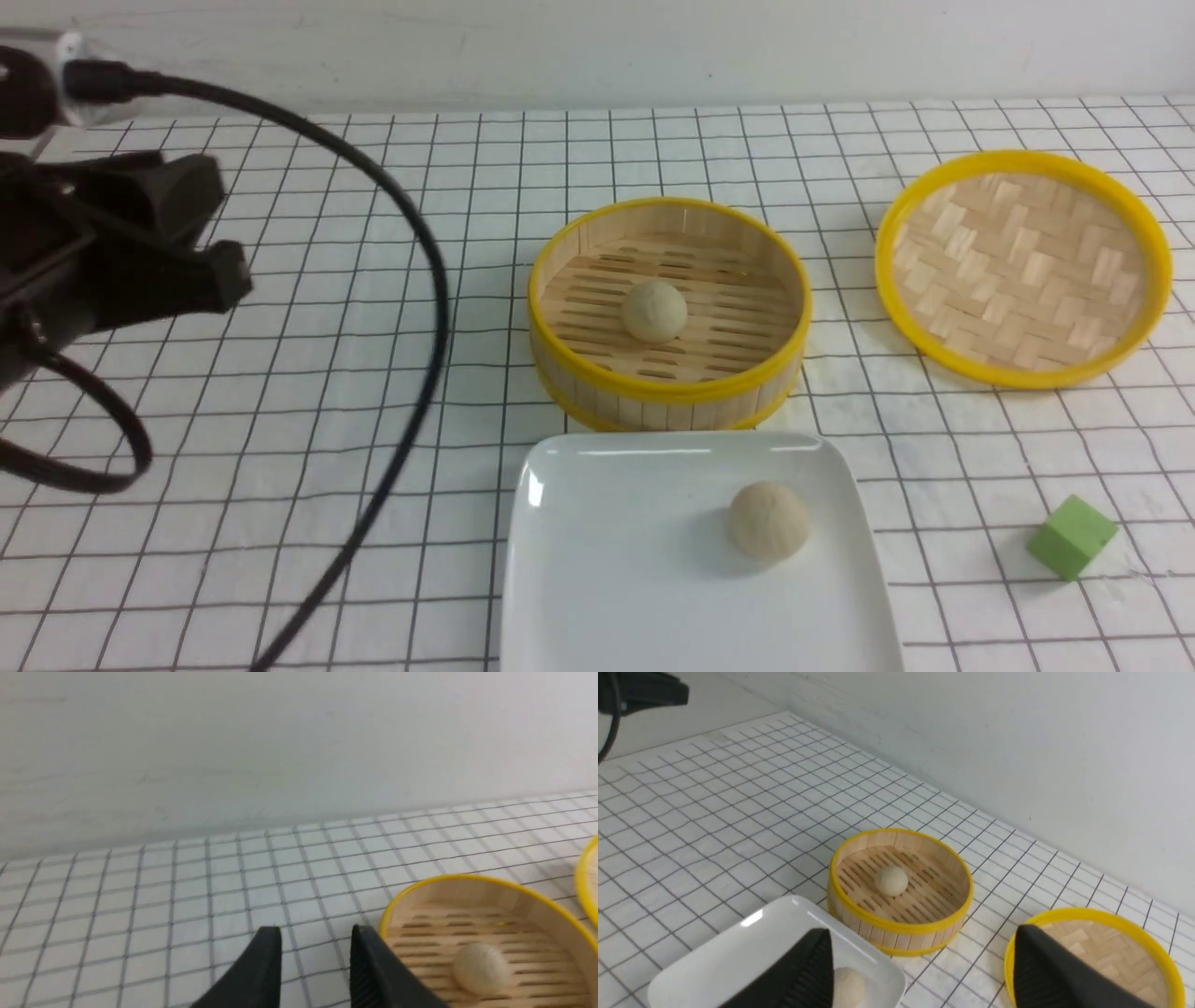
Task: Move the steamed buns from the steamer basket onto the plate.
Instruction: Use the left arm to grab the steamed stuffed bun that is closest to it
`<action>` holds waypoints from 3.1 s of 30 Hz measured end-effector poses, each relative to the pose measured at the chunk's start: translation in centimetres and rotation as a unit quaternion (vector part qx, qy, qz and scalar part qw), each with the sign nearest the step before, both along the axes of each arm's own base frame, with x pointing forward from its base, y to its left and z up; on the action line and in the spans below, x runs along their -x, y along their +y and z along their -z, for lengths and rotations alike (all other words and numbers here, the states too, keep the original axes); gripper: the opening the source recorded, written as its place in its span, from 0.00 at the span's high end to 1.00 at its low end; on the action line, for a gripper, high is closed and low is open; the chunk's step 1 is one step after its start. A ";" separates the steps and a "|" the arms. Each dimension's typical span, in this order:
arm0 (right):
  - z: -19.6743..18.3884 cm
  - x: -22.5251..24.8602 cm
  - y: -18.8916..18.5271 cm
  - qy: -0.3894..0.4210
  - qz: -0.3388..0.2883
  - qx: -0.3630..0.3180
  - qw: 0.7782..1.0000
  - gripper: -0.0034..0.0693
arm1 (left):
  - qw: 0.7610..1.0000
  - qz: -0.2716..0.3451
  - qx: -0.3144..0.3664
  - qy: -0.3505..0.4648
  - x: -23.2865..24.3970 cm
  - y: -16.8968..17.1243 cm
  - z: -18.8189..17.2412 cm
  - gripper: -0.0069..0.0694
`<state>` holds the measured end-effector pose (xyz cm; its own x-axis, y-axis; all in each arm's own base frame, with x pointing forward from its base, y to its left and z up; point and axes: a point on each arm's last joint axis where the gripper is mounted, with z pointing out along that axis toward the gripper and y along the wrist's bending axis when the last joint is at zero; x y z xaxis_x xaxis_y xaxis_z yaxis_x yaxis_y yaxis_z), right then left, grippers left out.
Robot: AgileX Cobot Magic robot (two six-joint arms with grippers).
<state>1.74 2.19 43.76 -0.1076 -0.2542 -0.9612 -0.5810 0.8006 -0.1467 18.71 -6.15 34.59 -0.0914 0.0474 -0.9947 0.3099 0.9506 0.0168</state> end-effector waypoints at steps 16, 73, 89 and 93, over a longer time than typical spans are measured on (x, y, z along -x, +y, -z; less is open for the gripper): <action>6.7 1.5 -0.7 0.019 0.002 0.004 1.000 0.25 | 0.989 0.132 -0.005 0.063 -3.6 -7.6 -5.3 0.59; 8.3 0.6 -1.2 0.031 0.033 0.058 0.997 0.30 | 0.899 0.136 -0.125 0.396 -22.3 -19.5 12.0 0.59; 8.4 0.6 -1.2 0.034 0.033 0.059 0.997 0.30 | 0.907 0.151 -0.141 0.367 -23.1 -19.9 13.4 0.59; 8.4 0.6 -1.1 0.033 0.033 0.059 0.997 0.30 | 0.907 0.150 -0.141 0.368 -23.3 -20.0 13.8 0.59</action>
